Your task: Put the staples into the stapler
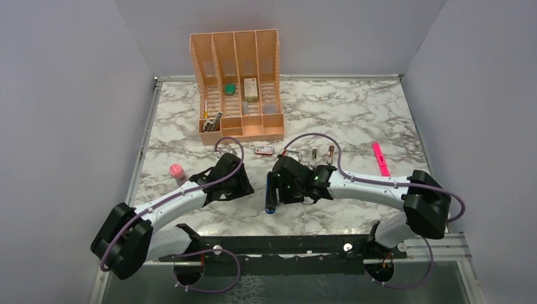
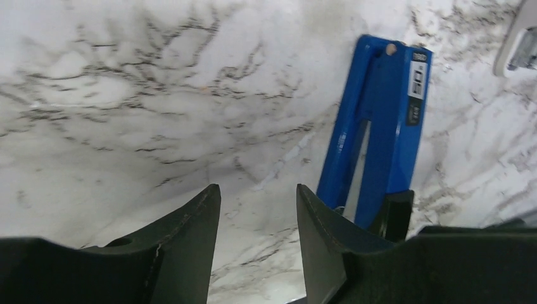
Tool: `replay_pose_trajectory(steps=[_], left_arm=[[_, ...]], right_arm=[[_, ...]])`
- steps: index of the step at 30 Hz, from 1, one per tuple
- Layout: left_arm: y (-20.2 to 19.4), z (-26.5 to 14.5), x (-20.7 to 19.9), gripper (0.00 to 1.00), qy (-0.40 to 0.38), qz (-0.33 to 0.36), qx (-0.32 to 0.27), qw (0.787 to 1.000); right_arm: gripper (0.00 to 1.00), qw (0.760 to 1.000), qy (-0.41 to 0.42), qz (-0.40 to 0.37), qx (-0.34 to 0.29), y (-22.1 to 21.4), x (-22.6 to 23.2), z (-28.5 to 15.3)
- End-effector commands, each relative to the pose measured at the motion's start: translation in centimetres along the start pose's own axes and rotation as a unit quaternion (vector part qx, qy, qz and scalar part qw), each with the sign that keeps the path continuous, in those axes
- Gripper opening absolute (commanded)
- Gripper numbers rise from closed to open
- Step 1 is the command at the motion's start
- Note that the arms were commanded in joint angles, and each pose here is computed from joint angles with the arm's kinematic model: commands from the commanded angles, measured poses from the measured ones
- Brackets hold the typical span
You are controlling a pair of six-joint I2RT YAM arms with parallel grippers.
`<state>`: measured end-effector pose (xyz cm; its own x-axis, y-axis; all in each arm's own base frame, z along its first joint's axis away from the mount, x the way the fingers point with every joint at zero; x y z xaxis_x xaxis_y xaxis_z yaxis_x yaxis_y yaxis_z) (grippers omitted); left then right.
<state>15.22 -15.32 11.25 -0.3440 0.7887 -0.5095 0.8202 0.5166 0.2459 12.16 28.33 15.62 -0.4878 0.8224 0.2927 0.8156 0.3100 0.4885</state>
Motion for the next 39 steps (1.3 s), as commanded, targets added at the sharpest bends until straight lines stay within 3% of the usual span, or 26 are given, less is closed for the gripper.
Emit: replay_pose_trajectory(steps=[1, 10, 18, 27, 33, 39], left_arm=[[-0.4, 0.6, -1.9, 0.48, -0.104, 0.012, 0.049, 0.993], [-1.3, 1.7, -1.8, 0.43, -0.15, 0.011, 0.077, 0.986], [-2.0, 2.1, -1.3, 0.35, -0.162, 0.013, 0.103, 0.981], [-2.5, 2.8, -1.0, 0.31, -0.19, 0.012, 0.111, 0.975], [-2.8, 2.9, -0.4, 0.31, -0.197, 0.021, 0.112, 0.974], [-3.1, 3.0, 0.0, 0.3, -0.208, 0.022, 0.111, 0.971]], right_arm=[[0.7, 1.0, -0.008, 0.01, 0.011, 0.0, 0.6, 0.8], [0.69, 0.998, -0.047, -0.003, 0.038, 0.3, 0.9, 2.5], [0.57, 0.995, -0.081, 0.003, 0.062, 0.0, 1.0, 2.5], [0.55, 0.993, -0.077, -0.002, 0.092, -0.7, 1.6, 2.9], [0.3, 0.995, -0.069, -0.001, 0.074, 0.1, 2.0, 2.3], [0.24, 0.999, -0.019, 0.005, 0.028, 1.5, 3.2, 0.6]])
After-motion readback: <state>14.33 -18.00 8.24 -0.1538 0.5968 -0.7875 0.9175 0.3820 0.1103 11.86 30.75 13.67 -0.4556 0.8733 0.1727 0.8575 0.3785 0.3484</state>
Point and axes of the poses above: each gripper's point midway between its finger pads, its own z axis out along the fingers, its own x axis along the line the jaws close on, y = z × x, the point moved 9 cm from there along -z, back along the fingers, and after that the axes turned 15 degrees about -z, right-handed, at the moved point
